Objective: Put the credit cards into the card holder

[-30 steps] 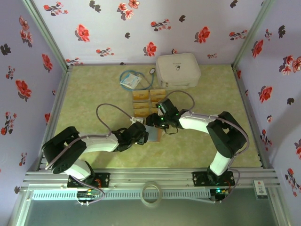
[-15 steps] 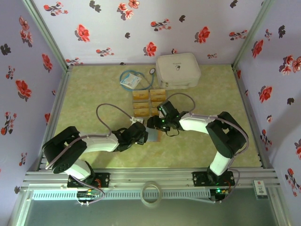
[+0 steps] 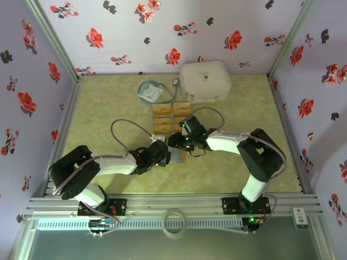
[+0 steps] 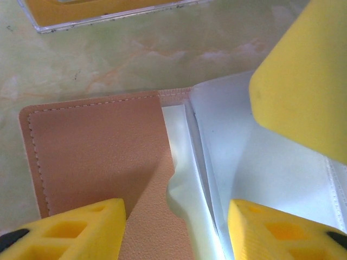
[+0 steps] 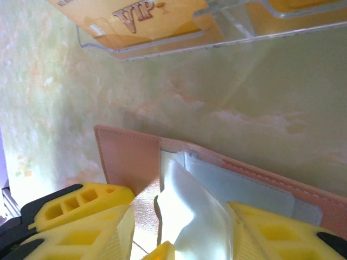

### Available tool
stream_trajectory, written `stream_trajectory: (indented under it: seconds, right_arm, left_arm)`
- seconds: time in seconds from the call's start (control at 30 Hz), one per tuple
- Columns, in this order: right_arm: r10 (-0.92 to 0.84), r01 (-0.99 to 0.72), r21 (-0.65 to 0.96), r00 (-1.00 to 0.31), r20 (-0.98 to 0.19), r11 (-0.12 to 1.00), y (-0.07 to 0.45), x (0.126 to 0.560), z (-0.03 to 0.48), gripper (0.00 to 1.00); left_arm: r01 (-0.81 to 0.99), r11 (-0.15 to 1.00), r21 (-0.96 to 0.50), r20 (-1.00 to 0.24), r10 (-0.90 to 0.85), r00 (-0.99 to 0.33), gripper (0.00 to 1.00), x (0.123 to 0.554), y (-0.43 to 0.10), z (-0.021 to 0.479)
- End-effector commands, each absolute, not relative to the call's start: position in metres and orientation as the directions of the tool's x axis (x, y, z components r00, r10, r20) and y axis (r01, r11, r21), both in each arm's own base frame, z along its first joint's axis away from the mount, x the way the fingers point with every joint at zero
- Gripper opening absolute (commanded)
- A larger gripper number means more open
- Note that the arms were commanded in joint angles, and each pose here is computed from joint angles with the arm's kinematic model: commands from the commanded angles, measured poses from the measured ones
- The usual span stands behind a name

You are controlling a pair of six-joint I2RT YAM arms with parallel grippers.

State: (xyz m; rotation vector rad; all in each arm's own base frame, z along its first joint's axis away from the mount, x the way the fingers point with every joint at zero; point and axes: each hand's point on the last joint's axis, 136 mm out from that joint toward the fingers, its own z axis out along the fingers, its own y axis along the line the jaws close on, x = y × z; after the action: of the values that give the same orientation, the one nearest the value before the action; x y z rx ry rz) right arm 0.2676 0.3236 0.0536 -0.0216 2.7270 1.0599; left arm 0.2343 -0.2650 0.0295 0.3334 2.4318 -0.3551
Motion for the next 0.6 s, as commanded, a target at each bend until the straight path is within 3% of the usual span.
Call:
stream_trajectory:
  seconds: [0.0,0.27,0.57]
  right_arm:
    - [0.082,-0.101,0.717,-0.973,-0.216,0.689,0.336,0.271,0.076,0.47]
    - [0.106,-0.093,0.754,-0.972,-0.211,0.65,0.347,0.27,0.093,0.5]
    - [0.088,-0.105,0.77,-0.975,-0.204,0.629,0.375,0.269,0.101,0.51]
  left_arm:
    - [0.334,0.931,-0.15,-0.633,0.169,-0.755,0.62,0.226,-0.254,0.031]
    - [0.319,0.917,-0.241,-0.746,0.035,-0.664,0.83,0.231,-0.243,0.092]
    - [0.26,0.92,-0.295,-0.768,-0.066,-0.637,0.86,0.234,-0.222,0.109]
